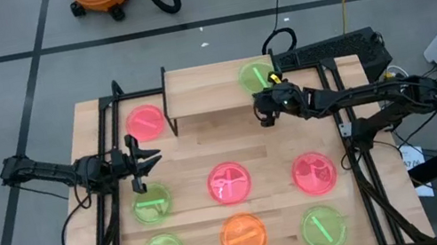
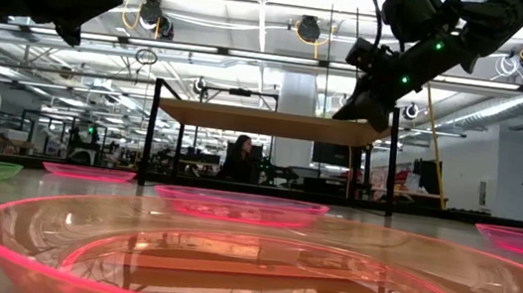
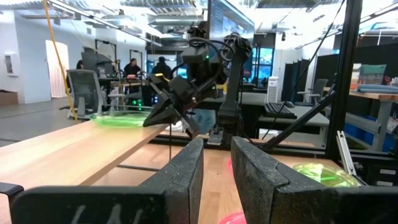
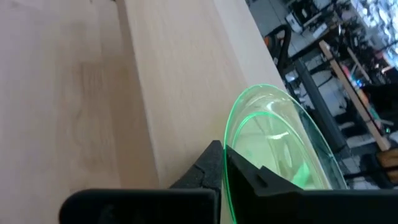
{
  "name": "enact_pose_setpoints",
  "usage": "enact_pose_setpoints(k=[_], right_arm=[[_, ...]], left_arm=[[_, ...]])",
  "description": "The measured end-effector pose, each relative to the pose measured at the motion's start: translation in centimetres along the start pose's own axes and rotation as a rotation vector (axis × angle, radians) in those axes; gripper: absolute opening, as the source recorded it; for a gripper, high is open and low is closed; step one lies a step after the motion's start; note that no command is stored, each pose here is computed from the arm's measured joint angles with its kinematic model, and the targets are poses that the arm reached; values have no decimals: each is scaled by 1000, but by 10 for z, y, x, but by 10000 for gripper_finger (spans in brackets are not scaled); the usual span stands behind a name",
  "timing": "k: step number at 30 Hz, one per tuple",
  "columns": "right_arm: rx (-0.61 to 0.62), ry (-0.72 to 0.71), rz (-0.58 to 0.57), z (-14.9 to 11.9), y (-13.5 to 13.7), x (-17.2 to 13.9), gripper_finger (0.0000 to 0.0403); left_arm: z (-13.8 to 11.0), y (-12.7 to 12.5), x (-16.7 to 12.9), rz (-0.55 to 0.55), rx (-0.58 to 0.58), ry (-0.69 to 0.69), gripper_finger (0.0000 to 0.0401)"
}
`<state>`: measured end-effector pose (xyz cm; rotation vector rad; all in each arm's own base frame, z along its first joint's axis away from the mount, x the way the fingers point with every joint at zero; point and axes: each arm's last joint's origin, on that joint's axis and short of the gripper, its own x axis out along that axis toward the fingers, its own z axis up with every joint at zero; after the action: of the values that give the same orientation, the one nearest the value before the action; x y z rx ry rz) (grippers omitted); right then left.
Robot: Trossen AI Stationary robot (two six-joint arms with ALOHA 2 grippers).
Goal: Place and stack plates onto a shelf
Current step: Put the green plate on the shelf
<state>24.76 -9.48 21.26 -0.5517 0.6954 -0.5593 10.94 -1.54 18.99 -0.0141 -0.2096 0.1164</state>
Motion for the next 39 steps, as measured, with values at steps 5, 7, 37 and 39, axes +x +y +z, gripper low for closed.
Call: enact_pose_setpoints(k=[5, 7, 37, 39], right_arm=[[-16, -58, 19, 6, 4, -2, 0], [-17, -66, 23, 7, 4, -3, 0], [24, -179, 66, 12, -1, 0, 0], [35, -189, 78, 12, -3, 1, 0]], left_arm=[[0, 0, 0, 0, 0, 0, 88], [0, 0, 0, 0, 0, 0, 88], [0, 0, 0, 0, 0, 0, 88], [0, 0, 0, 0, 0, 0, 88]])
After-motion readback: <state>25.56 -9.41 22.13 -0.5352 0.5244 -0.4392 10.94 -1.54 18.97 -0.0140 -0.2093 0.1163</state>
